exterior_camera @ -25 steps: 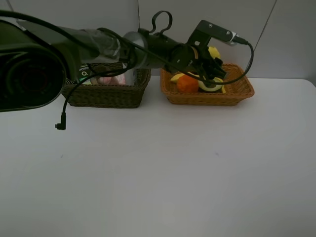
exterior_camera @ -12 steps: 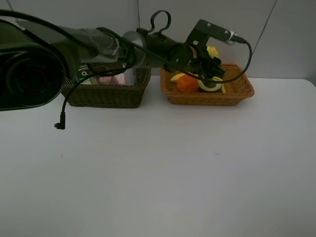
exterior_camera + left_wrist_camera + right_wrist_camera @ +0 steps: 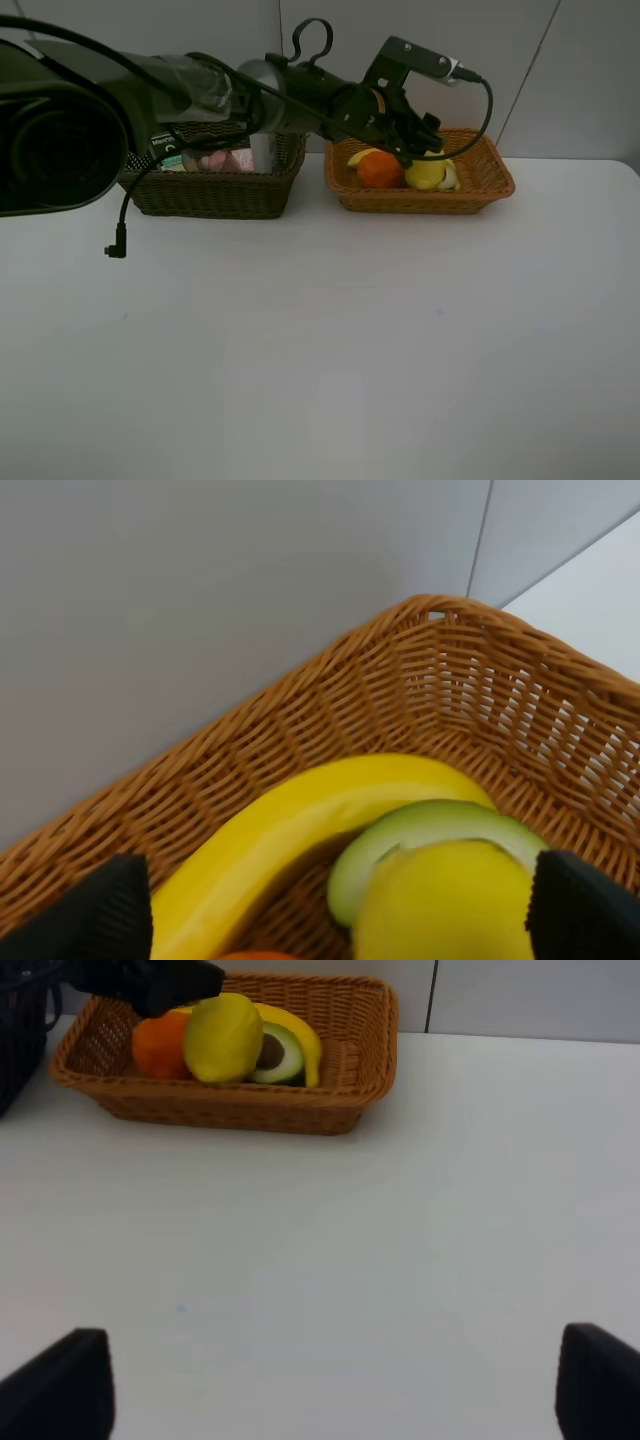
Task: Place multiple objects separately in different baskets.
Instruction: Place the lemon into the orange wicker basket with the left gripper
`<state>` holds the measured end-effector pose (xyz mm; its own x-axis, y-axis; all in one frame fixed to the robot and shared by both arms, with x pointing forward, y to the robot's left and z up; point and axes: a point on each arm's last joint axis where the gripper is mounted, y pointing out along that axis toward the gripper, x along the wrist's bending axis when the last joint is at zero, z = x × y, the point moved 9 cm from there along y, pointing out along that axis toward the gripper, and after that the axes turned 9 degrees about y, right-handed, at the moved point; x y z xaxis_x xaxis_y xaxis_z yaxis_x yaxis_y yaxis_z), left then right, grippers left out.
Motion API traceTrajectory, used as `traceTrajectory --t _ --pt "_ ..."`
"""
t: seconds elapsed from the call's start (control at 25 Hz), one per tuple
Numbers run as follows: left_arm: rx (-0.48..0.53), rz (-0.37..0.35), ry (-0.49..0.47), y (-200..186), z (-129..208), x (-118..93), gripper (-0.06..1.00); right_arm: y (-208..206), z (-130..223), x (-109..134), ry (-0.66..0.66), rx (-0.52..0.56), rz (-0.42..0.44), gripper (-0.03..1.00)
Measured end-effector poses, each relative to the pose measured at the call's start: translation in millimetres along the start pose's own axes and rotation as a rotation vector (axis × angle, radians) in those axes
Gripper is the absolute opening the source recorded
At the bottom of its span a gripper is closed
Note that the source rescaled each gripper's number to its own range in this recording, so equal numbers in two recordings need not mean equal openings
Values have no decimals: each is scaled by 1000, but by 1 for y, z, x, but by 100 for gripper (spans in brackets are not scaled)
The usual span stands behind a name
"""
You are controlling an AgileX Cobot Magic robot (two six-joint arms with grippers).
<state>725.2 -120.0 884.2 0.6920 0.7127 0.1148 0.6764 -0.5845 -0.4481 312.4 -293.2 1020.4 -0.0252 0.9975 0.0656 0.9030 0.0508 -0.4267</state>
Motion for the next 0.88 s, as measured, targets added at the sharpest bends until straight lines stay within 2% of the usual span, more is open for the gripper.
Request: traceTrajectory --t 0.68,0.88 --pt "18 2 3 0 3 0 100 0 0 0 0 0 0 90" --pt "80 7 7 -5 9 -1 100 0 0 0 0 0 0 90"
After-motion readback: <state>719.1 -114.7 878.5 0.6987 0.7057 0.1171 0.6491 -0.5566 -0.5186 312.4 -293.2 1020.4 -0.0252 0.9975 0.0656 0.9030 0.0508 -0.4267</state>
